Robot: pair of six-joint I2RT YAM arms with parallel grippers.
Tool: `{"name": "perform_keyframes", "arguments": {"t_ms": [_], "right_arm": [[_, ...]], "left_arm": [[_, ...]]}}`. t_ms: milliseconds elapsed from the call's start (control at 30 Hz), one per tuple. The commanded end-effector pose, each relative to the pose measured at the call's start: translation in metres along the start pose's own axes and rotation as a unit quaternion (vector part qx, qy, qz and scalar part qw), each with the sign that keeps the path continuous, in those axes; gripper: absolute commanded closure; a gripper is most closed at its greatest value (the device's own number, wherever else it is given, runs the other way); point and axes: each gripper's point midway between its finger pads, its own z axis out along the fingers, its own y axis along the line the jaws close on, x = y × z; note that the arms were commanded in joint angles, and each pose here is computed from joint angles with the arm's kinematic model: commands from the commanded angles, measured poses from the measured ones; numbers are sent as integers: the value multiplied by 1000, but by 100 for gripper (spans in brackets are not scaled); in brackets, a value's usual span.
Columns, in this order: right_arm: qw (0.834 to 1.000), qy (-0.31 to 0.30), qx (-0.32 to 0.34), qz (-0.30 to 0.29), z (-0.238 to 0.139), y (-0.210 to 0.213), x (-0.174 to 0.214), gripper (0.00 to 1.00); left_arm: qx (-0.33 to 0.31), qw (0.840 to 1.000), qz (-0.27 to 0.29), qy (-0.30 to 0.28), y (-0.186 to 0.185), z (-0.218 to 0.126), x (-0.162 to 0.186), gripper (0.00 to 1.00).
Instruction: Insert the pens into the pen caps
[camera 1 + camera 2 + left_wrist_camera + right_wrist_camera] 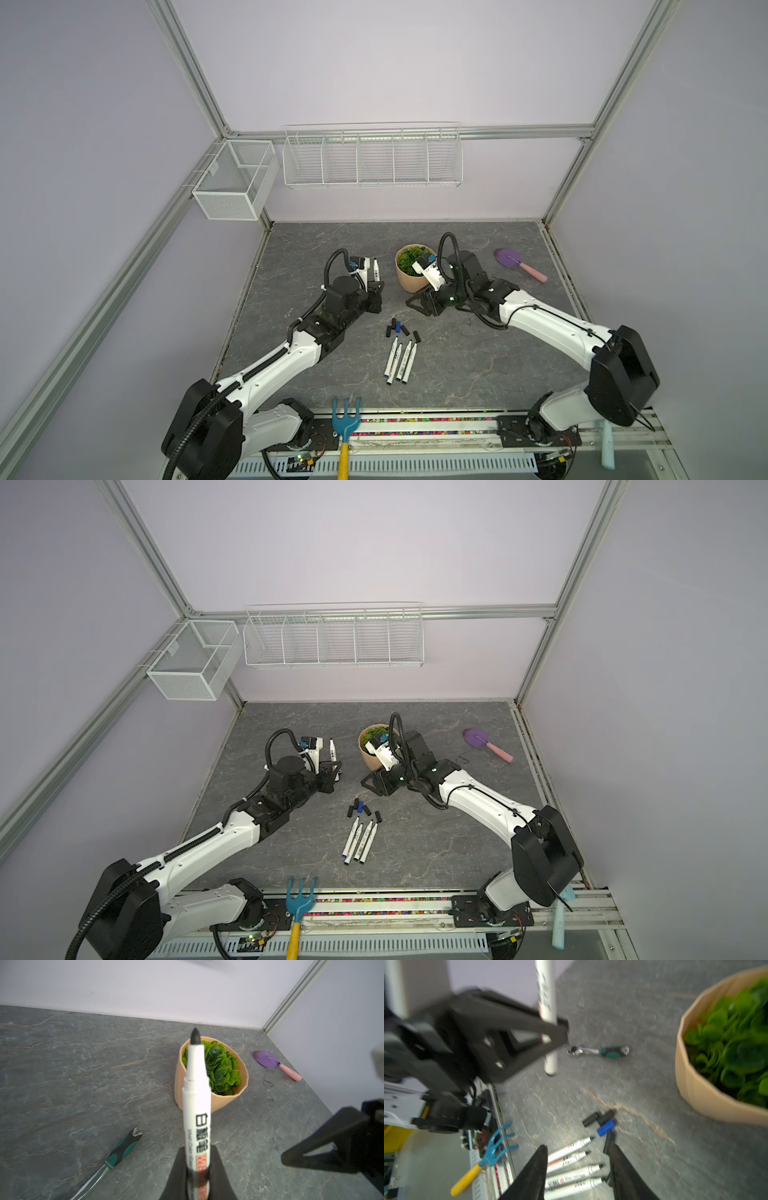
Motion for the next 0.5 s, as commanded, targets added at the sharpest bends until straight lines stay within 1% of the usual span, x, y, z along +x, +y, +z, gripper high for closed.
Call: {"name": "perform_keyframes", "arguments": {"t_ms": [0, 100, 200, 467], "right_arm": [[991, 113, 70, -15, 17, -22, 64, 50], [984, 137, 114, -10, 28, -37, 74, 51], [977, 164, 138, -5, 37, -48, 80, 52], [965, 215, 153, -12, 57, -56, 98, 54]], "left_arm": [[-44, 999, -13, -14, 18, -7, 2, 100], [-45, 999, -8, -10, 20, -9, 5, 100], [-41, 999, 3, -3, 18, -9, 8, 100], [-35, 999, 5, -3, 16, -8, 7, 100]]}}
